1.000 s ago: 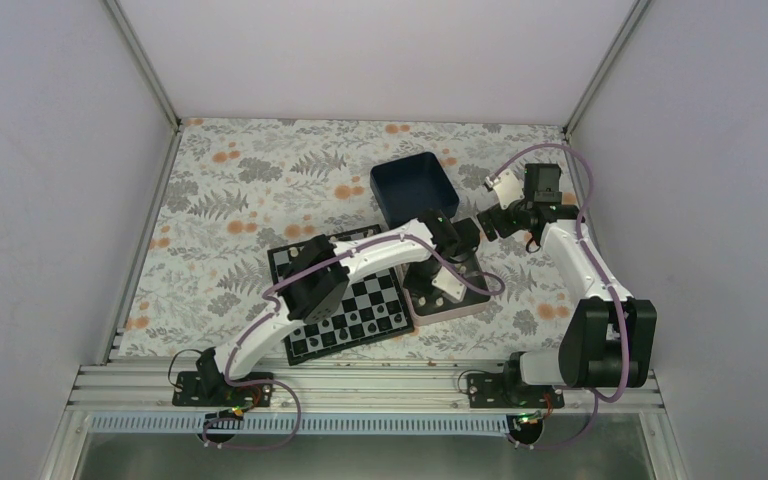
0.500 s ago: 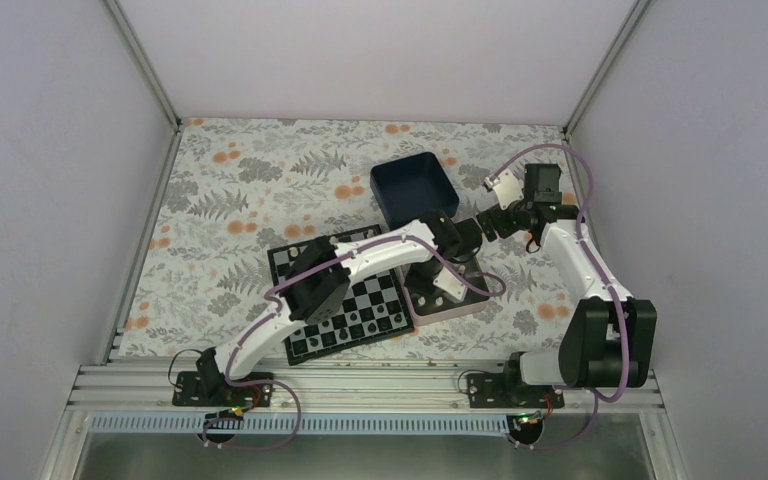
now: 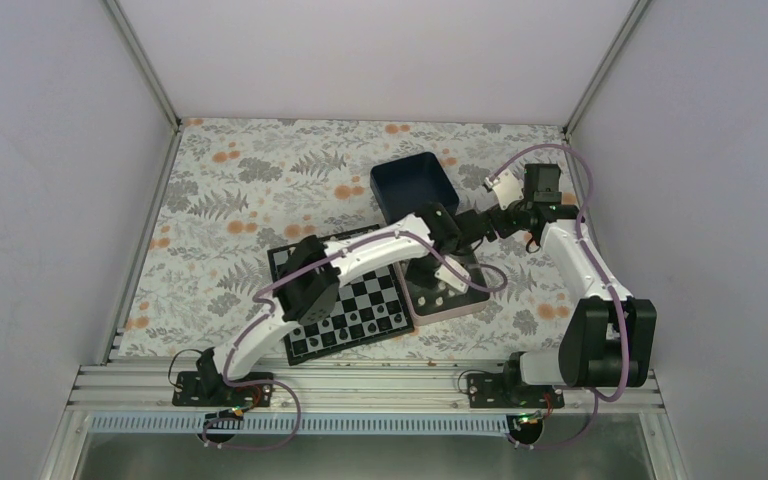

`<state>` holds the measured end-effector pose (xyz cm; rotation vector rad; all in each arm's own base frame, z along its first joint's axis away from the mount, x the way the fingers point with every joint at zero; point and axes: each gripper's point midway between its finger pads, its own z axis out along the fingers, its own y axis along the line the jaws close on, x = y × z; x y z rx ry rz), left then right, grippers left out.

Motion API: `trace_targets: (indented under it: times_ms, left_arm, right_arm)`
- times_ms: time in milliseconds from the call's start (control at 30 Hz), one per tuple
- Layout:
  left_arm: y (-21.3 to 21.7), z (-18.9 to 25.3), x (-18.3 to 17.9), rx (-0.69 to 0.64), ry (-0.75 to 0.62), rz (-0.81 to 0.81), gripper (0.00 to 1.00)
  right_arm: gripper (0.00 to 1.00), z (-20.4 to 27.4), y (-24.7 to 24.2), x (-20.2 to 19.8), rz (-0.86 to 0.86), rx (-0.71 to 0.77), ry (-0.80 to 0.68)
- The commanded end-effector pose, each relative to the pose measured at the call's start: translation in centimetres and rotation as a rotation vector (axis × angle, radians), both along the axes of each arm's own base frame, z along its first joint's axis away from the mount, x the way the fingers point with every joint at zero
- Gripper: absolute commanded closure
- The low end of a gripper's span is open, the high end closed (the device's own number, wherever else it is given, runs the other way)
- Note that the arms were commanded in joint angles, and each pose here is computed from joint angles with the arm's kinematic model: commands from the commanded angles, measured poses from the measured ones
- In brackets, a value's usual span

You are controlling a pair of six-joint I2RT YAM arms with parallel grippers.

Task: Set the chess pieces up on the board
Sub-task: Pick up the chess piece from the storage box, then place the chess piece on the chessboard.

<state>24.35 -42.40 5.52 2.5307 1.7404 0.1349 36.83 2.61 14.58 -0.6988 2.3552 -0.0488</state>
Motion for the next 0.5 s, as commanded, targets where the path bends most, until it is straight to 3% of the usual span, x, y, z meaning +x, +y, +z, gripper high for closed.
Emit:
trace_targets:
  times_ms: [0,233,467]
  left_arm:
    - [2.1,6.4,1.6,-0.088,-0.062,0.082,0.98]
    - [11.7,11.7,6.0,-0.179,-0.078,0.335,0.98]
    - [25.5,9.9,8.3,-0.200,-0.112,0.594,0.98]
  right_arm:
    - [0.00,-0.7,-0.7,0.0,-0.021,-0.009,0.013]
    - [0.00,-0.7,-1.1,0.1,-0.040,-0.028,0.011]
    - [0.00,-1.2,-1.5,0.3,-0.055,-0.039,0.026]
